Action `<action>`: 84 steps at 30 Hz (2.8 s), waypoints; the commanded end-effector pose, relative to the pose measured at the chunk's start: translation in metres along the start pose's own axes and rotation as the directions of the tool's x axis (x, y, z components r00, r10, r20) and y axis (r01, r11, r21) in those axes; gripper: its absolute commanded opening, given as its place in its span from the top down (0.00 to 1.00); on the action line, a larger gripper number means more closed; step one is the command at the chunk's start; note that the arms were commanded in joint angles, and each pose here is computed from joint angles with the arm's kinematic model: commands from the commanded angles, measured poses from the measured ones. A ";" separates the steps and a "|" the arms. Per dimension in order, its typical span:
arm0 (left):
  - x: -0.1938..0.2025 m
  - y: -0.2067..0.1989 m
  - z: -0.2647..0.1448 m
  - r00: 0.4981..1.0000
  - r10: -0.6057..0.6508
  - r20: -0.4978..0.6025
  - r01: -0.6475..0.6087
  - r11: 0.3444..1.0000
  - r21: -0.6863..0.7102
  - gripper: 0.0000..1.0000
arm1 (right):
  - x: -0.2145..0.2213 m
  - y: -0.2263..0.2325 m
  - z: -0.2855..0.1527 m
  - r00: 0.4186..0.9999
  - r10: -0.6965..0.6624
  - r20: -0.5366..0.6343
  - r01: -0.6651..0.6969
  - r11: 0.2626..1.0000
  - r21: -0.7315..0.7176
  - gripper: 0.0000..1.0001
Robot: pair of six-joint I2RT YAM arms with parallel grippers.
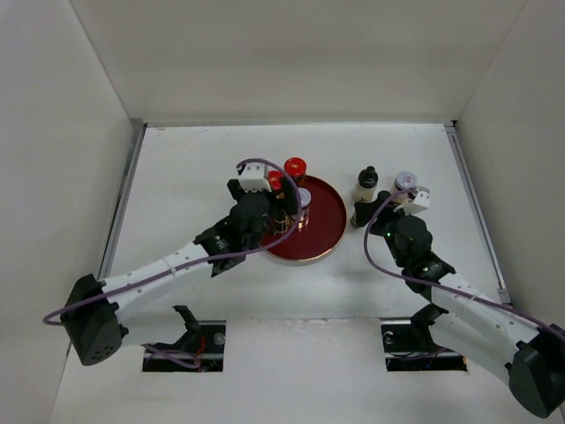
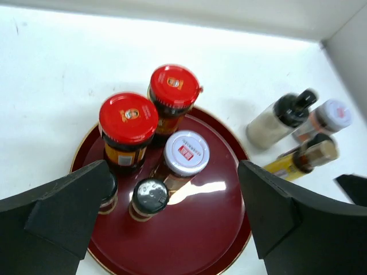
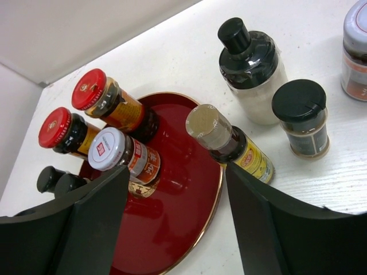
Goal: Organize the condiment bottles
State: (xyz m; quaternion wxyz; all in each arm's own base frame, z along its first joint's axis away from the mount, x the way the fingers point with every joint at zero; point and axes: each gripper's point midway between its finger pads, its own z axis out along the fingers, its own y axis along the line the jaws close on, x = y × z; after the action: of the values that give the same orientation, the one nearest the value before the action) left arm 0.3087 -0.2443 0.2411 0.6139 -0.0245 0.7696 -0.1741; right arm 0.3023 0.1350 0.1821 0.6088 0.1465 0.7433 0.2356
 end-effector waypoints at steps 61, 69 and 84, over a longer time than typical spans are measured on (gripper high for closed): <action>0.054 0.177 -0.044 0.866 -0.388 0.315 0.451 0.878 -0.161 0.47 | -0.054 0.007 0.055 0.930 -0.343 -0.129 0.366 0.878 0.308 0.68; 0.056 0.179 -0.043 0.864 -0.395 0.312 0.458 0.874 -0.163 0.46 | -0.071 0.061 0.065 0.942 -0.329 -0.068 0.336 0.922 0.191 0.67; 0.062 0.182 -0.041 0.865 -0.403 0.298 0.465 0.867 -0.177 0.44 | -0.036 0.118 0.166 0.941 -0.336 -0.040 0.338 0.939 0.069 0.67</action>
State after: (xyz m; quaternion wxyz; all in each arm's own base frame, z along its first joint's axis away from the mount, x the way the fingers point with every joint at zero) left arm 0.2831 -0.0776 0.1272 0.6370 -0.2860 0.6900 -0.1907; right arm 0.4397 0.2220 0.1779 0.5492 0.0142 0.8345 0.0424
